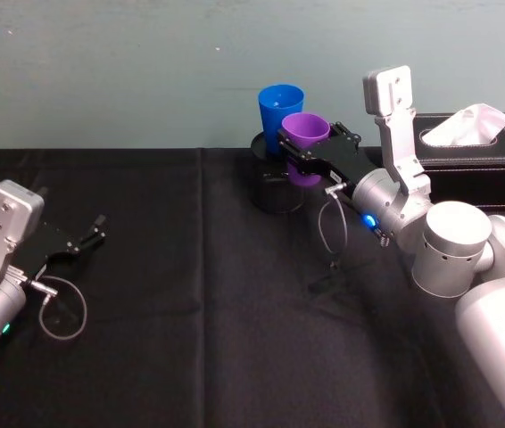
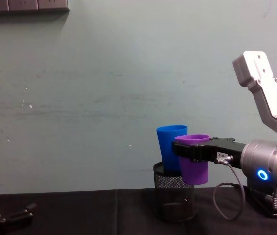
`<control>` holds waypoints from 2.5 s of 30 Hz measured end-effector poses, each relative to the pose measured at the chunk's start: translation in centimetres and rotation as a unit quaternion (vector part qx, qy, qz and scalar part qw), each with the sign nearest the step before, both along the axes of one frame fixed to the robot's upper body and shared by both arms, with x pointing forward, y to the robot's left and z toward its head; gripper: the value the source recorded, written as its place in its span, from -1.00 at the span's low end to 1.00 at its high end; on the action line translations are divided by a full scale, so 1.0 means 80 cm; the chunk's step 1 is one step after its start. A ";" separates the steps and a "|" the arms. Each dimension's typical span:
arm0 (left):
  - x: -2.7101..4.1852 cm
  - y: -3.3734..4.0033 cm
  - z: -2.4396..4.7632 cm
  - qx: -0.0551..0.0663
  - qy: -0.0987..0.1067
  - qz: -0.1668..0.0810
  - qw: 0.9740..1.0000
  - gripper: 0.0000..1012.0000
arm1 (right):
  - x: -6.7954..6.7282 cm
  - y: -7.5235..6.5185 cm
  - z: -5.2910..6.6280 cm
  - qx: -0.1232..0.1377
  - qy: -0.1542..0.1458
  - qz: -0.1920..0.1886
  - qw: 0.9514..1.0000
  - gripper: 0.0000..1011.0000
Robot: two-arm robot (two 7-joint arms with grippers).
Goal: Pick up one cup with a gripper and tap it against the other cup.
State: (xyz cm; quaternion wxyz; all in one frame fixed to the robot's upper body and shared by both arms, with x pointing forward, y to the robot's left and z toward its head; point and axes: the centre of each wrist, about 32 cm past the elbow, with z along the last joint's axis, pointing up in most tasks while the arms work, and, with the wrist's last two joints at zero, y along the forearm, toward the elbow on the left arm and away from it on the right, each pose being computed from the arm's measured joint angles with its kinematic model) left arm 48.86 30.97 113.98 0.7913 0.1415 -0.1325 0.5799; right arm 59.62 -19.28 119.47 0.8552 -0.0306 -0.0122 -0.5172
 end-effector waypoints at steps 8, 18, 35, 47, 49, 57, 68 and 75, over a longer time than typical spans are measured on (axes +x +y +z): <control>0.0000 0.0000 0.0000 0.000 0.000 0.000 1.000 0.98 | 0.000 0.000 0.000 0.000 0.000 0.000 1.000 0.43; 0.0000 0.0000 0.0000 0.000 0.000 0.000 1.000 0.98 | 0.000 0.000 0.000 0.000 0.000 0.000 1.000 0.43; 0.0000 0.0000 0.0000 0.000 0.000 0.000 1.000 0.98 | 0.000 0.000 0.000 0.000 0.000 0.000 1.000 0.43; 0.0000 0.0000 0.0000 0.000 0.000 0.000 1.000 0.98 | 0.000 0.000 0.000 0.000 0.000 0.000 1.000 0.43; 0.0000 0.0000 0.0000 0.000 0.000 0.000 1.000 0.98 | 0.000 0.000 0.000 0.000 0.000 0.000 1.000 0.43; 0.0000 0.0000 0.0000 0.000 0.000 0.000 1.000 0.98 | 0.000 0.000 0.000 0.000 0.000 0.000 1.000 0.43; 0.0000 0.0000 0.0000 0.000 0.000 0.000 1.000 0.98 | 0.000 0.000 0.000 0.000 0.000 0.000 1.000 0.43; 0.0000 0.0000 0.0000 0.000 0.000 0.000 1.000 0.98 | 0.000 0.000 0.000 0.000 0.000 0.000 1.000 0.43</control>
